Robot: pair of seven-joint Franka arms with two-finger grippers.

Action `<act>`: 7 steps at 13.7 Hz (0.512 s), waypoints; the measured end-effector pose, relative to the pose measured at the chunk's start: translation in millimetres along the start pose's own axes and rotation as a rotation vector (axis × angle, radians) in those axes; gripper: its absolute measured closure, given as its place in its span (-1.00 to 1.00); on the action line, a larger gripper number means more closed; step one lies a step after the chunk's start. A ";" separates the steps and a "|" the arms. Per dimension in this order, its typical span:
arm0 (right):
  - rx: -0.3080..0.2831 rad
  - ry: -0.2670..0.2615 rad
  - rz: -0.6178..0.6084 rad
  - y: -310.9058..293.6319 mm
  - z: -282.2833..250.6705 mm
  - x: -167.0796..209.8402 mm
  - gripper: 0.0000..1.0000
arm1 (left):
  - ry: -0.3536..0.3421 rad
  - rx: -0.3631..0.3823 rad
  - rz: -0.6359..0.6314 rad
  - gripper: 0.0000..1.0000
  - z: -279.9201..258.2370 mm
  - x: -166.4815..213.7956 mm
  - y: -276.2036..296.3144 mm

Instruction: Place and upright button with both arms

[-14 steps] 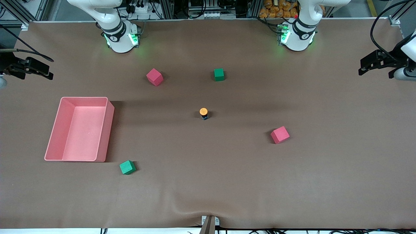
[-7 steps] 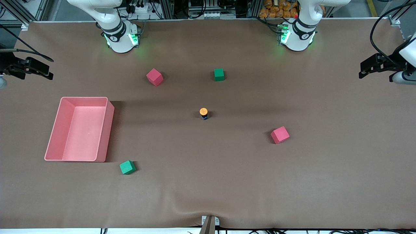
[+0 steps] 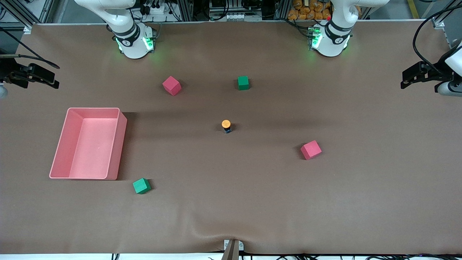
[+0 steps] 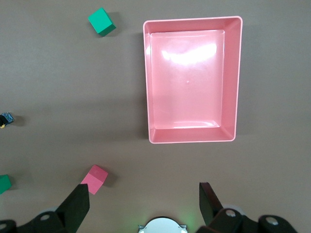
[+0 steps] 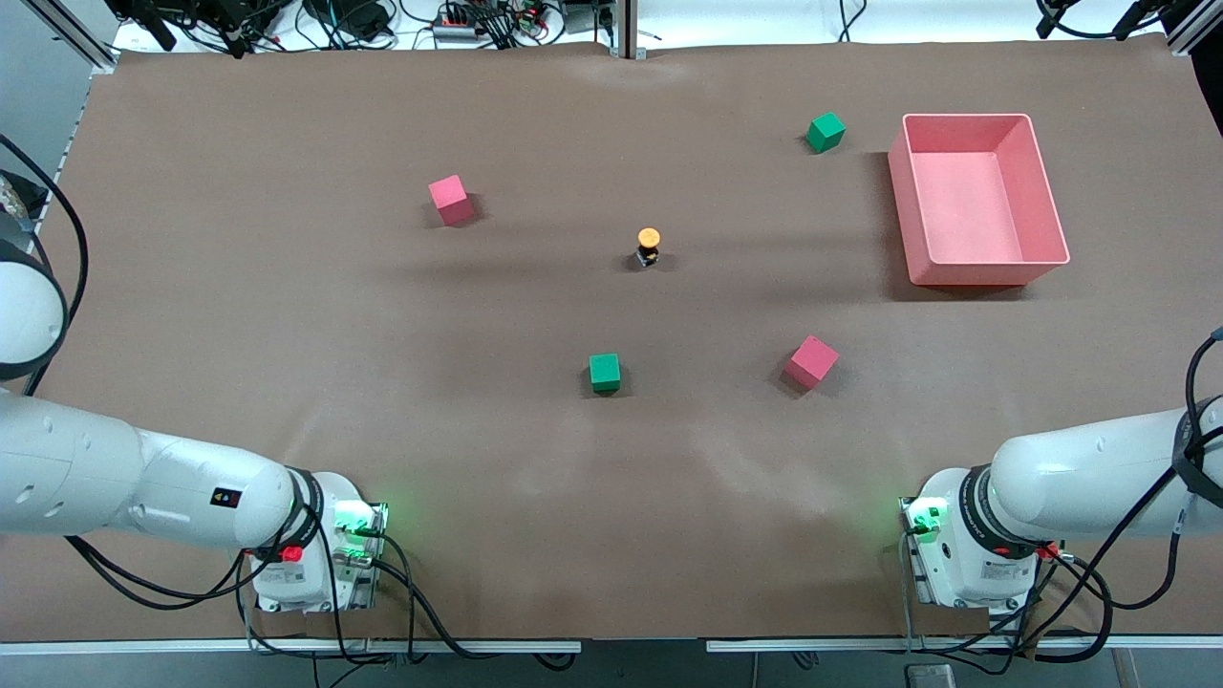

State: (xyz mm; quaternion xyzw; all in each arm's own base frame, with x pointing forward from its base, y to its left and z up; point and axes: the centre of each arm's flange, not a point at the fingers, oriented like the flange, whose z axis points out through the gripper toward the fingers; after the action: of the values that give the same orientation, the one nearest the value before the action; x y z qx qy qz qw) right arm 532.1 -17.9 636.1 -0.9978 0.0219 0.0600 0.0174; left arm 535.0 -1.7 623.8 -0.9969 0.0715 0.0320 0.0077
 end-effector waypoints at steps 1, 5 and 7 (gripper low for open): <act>0.000 0.000 0.000 -0.1 0.0 0.0 -1.00 | 0.000 0.000 0.002 -1.00 0.2 0.3 1.0; 0.000 -0.001 0.000 -0.1 0.2 -0.1 -1.00 | -0.001 0.001 0.004 -1.00 0.3 0.6 2.0; 0.000 -0.002 0.000 0.0 0.4 -0.2 -1.00 | -0.001 0.000 -0.008 -1.00 0.6 -0.1 -4.1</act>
State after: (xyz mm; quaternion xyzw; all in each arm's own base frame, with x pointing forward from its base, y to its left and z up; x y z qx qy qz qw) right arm 531.9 -17.8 635.6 -0.9977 0.0219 0.0612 0.0174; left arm 535.5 2.4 623.2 -0.9971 0.0676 0.0326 0.0080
